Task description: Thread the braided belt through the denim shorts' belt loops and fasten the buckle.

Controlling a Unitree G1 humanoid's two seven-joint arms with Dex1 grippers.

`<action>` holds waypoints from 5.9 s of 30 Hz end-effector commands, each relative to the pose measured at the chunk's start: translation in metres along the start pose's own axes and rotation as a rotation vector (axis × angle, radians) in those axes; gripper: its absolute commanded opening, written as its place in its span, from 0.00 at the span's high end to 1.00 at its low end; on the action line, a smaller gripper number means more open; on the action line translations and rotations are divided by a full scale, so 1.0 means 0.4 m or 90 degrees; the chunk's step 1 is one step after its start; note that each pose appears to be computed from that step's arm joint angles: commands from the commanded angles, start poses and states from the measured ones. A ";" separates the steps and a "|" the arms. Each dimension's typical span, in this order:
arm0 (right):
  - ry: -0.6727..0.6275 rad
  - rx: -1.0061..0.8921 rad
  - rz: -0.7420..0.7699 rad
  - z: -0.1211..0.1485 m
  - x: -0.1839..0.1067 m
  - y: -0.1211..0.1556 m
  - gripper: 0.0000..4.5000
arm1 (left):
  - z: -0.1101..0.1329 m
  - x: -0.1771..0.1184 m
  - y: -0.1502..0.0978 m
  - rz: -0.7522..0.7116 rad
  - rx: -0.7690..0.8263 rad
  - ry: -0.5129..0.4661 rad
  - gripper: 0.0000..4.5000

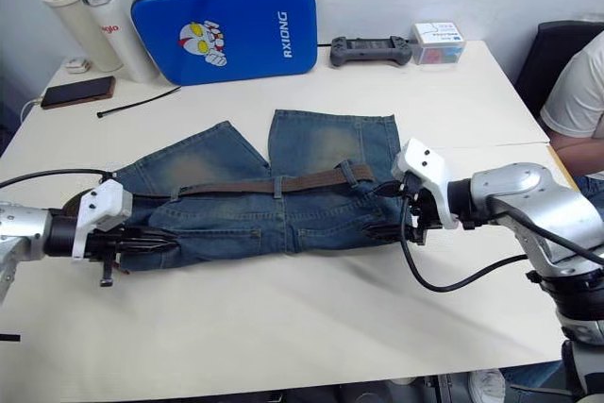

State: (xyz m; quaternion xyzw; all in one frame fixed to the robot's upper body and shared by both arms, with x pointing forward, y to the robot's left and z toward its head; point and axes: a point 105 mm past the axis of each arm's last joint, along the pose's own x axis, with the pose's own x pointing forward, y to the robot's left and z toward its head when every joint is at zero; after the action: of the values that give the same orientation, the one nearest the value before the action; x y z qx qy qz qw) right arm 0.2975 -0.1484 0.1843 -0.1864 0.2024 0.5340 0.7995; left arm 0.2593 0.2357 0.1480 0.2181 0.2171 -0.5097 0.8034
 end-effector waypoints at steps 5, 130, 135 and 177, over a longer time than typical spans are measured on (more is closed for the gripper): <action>-0.008 -0.004 -0.001 0.034 0.002 -0.008 0.00 | 0.009 -0.001 0.001 0.026 0.026 -0.008 0.82; 0.177 -0.061 0.086 -0.186 0.160 -0.065 0.14 | -0.087 0.172 0.026 0.065 -0.136 0.133 0.18; 0.181 -0.001 0.098 -0.192 0.159 -0.046 0.60 | -0.081 0.182 0.020 0.052 -0.145 0.118 0.65; 0.031 -0.062 -0.183 -0.014 0.162 -0.314 0.70 | 0.037 0.246 0.294 0.188 -0.068 0.006 0.71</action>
State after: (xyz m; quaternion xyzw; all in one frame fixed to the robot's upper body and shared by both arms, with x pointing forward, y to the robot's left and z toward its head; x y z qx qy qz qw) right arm 0.4322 -0.1408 0.1415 -0.2659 0.1848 0.4279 0.8438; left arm 0.4121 0.2009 0.1291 0.2218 0.1934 -0.3629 0.8841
